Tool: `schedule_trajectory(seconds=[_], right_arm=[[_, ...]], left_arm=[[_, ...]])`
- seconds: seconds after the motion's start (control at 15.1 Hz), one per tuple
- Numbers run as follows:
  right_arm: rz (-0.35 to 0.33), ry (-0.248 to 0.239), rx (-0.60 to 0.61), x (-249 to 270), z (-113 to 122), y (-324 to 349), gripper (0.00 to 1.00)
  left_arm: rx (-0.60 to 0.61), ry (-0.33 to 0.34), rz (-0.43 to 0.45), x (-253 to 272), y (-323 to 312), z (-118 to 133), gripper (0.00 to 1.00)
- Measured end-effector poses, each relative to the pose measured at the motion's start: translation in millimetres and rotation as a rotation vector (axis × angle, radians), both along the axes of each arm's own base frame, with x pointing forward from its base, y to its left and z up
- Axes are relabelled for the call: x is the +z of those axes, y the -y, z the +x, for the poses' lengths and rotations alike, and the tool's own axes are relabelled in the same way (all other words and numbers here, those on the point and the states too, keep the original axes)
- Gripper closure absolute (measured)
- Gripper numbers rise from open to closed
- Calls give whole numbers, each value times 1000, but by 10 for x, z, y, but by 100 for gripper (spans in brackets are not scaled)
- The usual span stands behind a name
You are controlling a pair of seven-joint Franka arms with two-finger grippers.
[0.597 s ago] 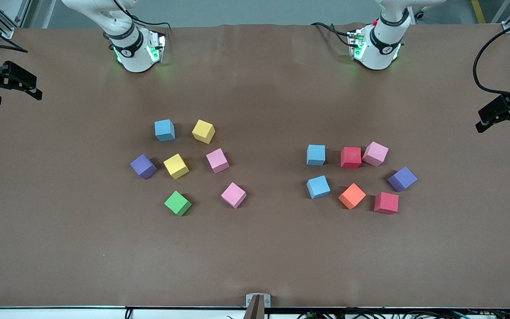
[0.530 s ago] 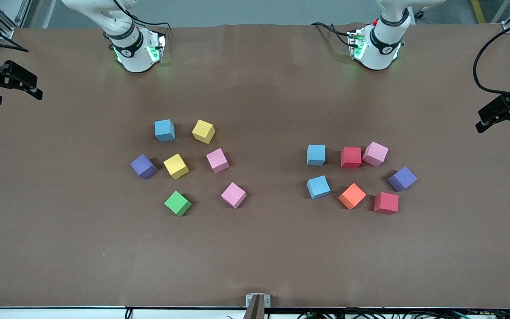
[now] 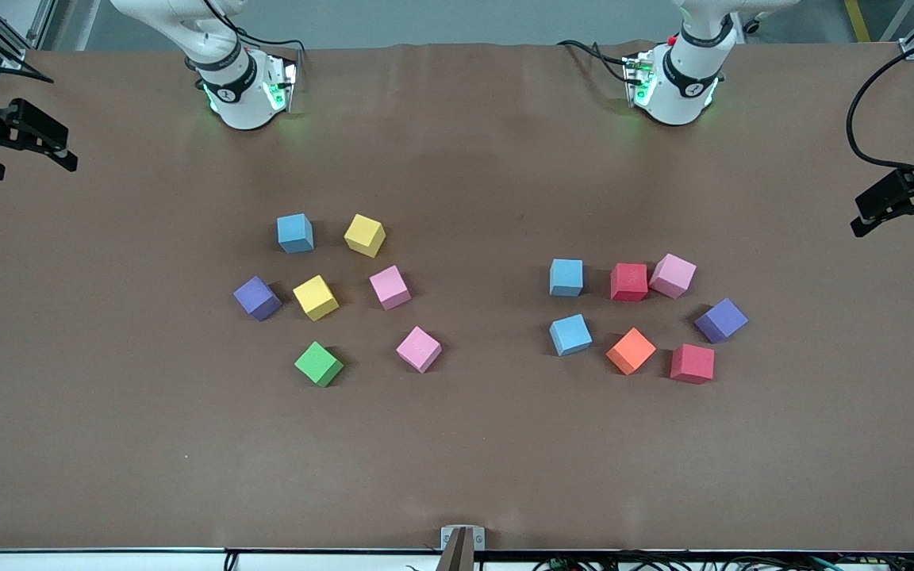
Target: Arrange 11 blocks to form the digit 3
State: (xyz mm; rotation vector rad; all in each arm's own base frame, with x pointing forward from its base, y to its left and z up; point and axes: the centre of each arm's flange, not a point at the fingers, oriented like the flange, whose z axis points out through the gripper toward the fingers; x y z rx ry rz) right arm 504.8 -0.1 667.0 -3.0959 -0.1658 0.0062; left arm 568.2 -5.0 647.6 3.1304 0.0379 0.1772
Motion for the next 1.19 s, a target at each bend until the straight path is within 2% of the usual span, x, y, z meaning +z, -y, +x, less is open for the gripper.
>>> schedule_trajectory(seconds=[0.27, 0.46, 0.73, 0.93, 1.19], right_arm=[[-8, -4, 9, -9, -3, -42, 0], [-9, -23, 9, -33, -21, -38, 0], [-10, -31, -1, -48, -28, -3, 0], [-11, -36, -27, -51, -32, -2, 0], [-11, -36, -29, -52, -31, -2, 0]], left_arm=[[1, -20, 0, -78, -5, 18, 0], [4, -111, 0, -400, -24, 86, 0], [4, -220, 1, -1134, -22, 358, 0], [3, -211, 0, -1711, -13, 538, 0], [-7, -165, 0, -2495, 55, 609, 0]])
